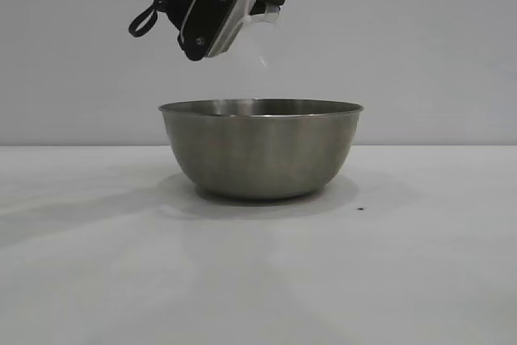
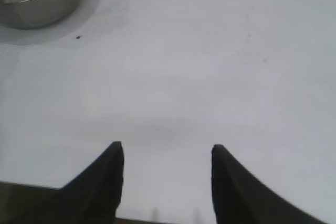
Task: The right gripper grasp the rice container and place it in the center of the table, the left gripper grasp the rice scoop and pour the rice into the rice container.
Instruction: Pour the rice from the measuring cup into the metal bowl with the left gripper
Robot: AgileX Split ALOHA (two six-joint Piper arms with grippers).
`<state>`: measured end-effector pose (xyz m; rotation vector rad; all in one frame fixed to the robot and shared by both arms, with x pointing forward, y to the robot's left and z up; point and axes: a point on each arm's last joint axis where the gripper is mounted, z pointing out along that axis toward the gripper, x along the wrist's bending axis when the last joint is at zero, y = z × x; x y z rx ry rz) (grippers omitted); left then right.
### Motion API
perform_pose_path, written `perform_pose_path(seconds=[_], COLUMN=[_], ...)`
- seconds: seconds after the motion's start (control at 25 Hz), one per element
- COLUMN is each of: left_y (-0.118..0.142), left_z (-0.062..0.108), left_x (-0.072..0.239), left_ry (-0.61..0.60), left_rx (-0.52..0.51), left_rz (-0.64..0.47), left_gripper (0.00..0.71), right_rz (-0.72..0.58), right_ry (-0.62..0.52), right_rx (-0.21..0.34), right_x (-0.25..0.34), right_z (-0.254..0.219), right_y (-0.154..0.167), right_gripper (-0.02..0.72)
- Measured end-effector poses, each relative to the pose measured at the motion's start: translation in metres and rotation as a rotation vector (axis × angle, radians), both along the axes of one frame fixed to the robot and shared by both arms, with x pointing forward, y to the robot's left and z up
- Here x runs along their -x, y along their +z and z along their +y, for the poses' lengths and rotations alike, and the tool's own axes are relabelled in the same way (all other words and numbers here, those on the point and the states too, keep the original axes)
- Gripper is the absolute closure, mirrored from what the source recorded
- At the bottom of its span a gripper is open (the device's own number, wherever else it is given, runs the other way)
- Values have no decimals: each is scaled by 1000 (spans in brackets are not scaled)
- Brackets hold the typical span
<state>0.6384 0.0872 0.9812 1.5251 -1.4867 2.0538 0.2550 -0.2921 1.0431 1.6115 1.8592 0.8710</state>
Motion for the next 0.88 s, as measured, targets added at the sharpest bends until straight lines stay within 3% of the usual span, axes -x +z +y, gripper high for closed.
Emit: perform_pose_path(seconds=[0.2,0.36,0.52,0.72,0.88], left_y=[0,6,11,15,15], left_z=[0,3,8,16,27], left_x=[0,-4,-8,-15,-21], left_ry=[16,48,73,106,169], left_rx=[246,586,887,1217,1428], left_rz=[309,600,824,1026,1071], left_gripper=[710,710,710,710,710], right_rz=[0,0,0,0,0], right_ry=[0,0,0,0,0], right_rx=[0,0,0,0,0], right_x=[0,0,0,0,0], right_z=[0,0,0,0,0], right_y=[0,0,0,0,0], right_gripper=[376,376,376,376,376])
